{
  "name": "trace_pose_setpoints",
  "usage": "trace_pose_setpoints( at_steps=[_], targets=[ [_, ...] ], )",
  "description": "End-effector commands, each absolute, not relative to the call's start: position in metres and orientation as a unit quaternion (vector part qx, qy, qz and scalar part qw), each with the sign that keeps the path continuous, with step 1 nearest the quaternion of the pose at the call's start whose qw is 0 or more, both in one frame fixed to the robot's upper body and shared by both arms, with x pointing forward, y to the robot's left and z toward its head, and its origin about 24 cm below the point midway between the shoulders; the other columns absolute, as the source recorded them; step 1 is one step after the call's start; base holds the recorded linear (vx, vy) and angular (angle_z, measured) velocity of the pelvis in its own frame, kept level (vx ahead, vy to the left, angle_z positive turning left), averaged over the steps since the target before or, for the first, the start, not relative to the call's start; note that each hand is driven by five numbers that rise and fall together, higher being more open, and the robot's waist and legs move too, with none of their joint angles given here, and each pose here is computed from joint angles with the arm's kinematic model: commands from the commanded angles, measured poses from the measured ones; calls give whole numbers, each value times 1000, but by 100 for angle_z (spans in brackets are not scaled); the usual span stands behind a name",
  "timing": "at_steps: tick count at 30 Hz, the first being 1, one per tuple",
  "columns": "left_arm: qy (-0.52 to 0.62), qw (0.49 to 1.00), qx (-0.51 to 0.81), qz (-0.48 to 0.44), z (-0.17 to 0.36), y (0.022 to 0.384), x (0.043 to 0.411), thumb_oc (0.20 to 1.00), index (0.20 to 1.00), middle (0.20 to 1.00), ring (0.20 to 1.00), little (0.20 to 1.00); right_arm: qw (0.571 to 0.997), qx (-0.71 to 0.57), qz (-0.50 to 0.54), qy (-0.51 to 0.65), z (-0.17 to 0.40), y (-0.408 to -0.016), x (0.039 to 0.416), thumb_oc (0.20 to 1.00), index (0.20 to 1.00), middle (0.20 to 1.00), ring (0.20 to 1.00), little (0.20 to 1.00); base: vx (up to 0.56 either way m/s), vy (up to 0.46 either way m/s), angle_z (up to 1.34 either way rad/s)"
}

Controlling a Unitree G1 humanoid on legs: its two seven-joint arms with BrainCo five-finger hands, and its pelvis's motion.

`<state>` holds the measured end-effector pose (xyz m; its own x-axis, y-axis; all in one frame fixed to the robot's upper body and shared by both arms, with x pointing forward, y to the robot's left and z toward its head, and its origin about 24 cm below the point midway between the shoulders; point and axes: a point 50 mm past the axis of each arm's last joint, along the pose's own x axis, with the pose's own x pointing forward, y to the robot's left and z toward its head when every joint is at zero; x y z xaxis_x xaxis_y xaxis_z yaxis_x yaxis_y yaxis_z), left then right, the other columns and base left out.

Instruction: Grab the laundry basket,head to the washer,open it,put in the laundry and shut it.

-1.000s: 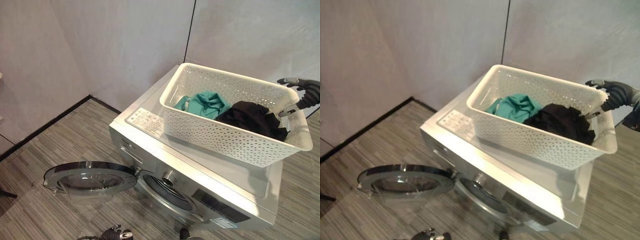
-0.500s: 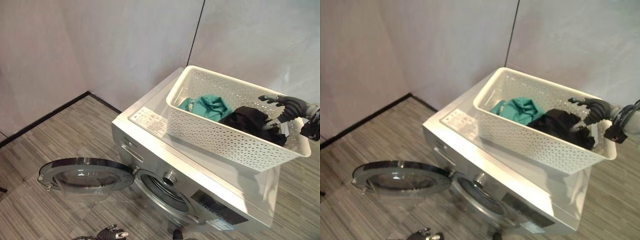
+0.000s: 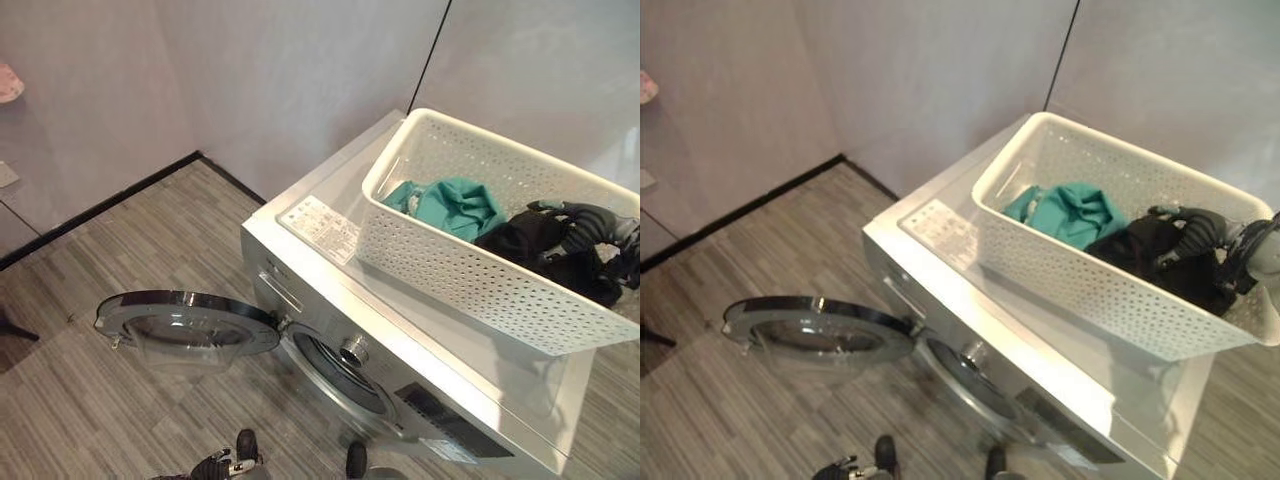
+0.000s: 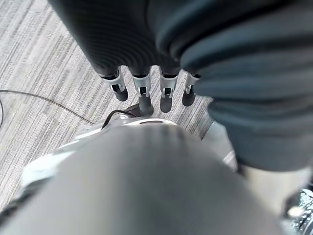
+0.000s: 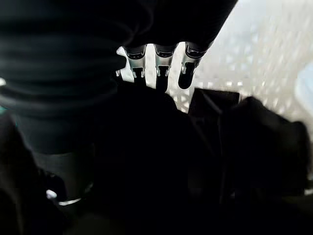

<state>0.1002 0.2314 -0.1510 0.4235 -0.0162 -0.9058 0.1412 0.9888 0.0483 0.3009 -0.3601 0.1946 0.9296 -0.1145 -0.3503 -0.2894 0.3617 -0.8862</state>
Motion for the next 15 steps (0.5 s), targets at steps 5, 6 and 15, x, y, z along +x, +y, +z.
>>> trace_pose_setpoints(
  at_steps=[5,6,15],
  targets=[
    [489,866,93,-50,-137,242,135,1000,1000,1000,1000,1000,764,-592,97,235,157,-347,316,1000,1000,1000,1000,1000,-71,-40,18],
    [481,869,100,-55,-135,241,139,1000,1000,1000,1000,1000,752,-588,137,266,134,-340,313,1000,1000,1000,1000,1000,-84,-77,4],
    [479,870,102,-58,-135,238,140,1000,1000,1000,1000,1000,749,-535,260,292,82,-305,293,200,200,200,200,200,-28,-33,4]
  ],
)
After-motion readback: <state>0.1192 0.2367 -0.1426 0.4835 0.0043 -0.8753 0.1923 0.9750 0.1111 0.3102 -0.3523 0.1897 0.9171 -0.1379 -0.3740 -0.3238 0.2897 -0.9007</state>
